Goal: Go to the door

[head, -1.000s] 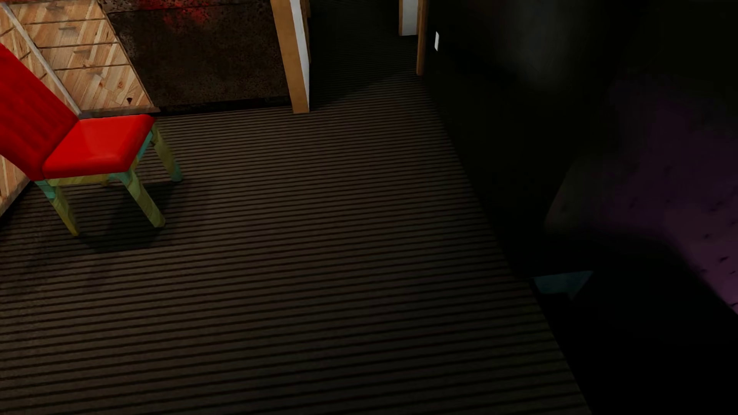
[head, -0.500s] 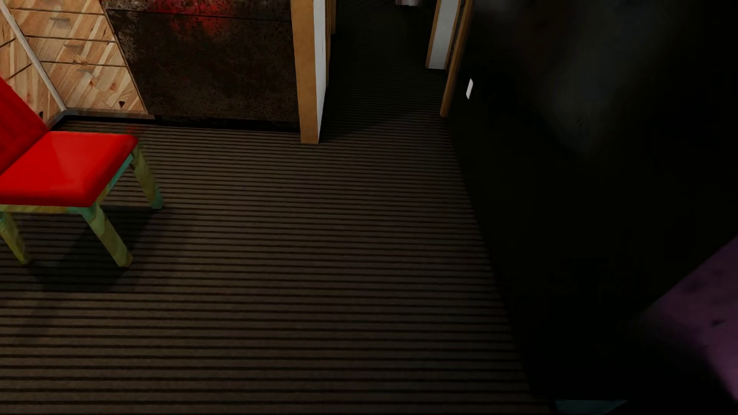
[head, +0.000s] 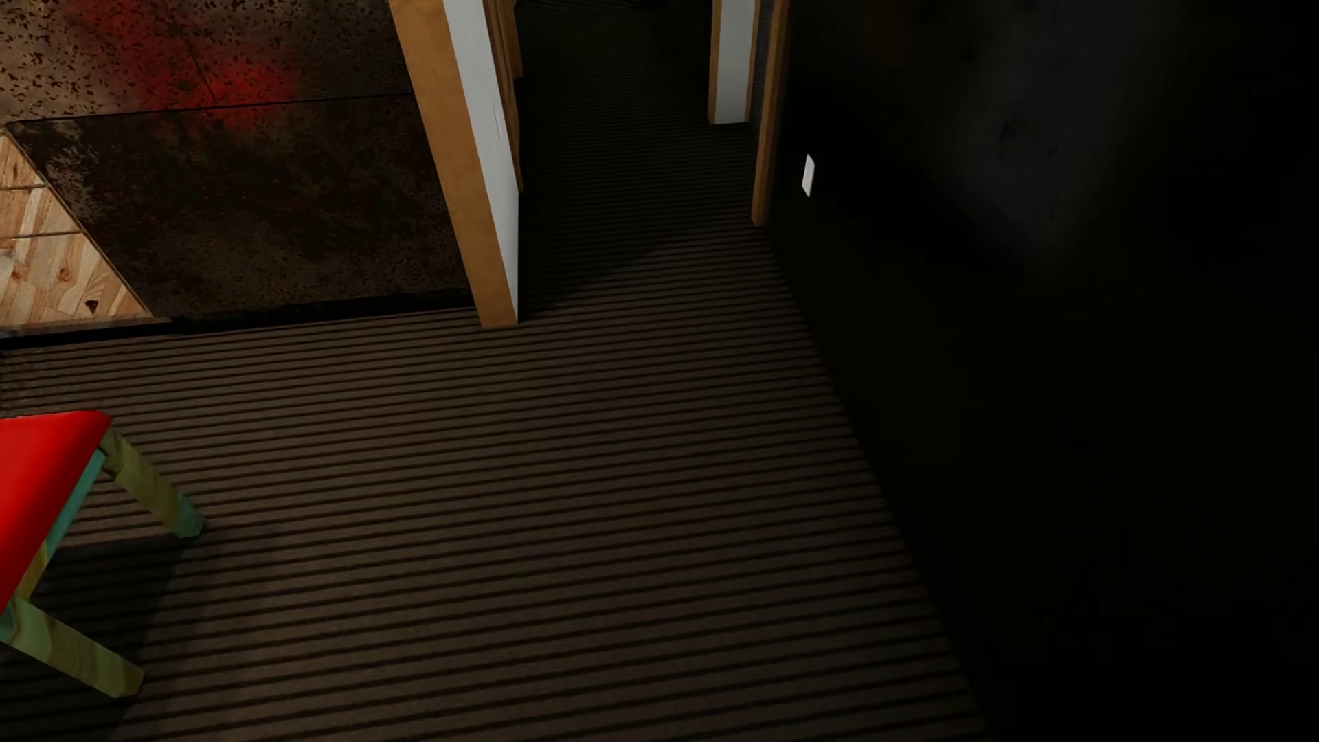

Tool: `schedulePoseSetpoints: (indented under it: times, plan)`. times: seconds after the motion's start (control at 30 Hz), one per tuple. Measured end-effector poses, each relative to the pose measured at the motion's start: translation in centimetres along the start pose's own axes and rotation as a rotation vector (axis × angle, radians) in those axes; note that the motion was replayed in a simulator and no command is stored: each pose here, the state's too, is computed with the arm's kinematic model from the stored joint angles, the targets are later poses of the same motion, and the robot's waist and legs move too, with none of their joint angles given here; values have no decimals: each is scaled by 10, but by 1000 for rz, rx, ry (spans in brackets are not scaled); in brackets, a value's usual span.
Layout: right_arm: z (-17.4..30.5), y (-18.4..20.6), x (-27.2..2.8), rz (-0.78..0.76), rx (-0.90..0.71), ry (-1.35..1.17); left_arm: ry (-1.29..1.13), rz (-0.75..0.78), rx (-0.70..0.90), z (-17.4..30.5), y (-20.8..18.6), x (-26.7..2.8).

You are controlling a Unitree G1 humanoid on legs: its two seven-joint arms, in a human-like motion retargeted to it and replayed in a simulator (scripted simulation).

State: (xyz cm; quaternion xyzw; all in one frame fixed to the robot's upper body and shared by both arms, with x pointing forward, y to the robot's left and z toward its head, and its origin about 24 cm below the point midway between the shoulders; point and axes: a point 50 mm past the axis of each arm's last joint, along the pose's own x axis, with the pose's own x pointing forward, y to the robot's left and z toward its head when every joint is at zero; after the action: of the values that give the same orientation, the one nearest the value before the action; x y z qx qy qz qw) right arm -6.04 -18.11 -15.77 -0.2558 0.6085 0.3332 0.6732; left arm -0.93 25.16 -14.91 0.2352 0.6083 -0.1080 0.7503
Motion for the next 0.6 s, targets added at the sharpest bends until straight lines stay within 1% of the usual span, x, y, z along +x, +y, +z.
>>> schedulePoseSetpoints:
  times: [0.07, 0.1, 0.17, 0.27, 0.33, 0.37, 0.43, 0.47, 0.53, 0.6]
  plan:
    - [4, -24, 1, -73, 44, -7, 161, -160, 149, -44, -43, -11]
    - [7, -40, 0, -117, 52, -17, 214, -225, 225, -61, -58, -18]
    - [19, -79, -4, -220, 60, -58, 256, -288, 307, -76, -70, -26]
    - [40, -133, -20, -384, 122, -161, 274, -282, 271, -85, -69, -33]
    - [57, -161, -34, -478, 164, -254, 251, -278, 282, -78, -67, -29]
    - [64, -169, -39, -505, 175, -287, 230, -266, 282, -71, -64, -25]
    - [74, -168, -39, -500, 164, -321, 174, -218, 248, -51, -52, -15]
    - [73, -158, -33, -467, 155, -309, 143, -190, 237, -40, -44, -9]
    - [51, -115, -16, -342, 134, -214, 87, -127, 188, -20, -27, -2]
    - [16, -53, -2, -160, 81, -63, 53, -67, 122, -9, -12, 2]
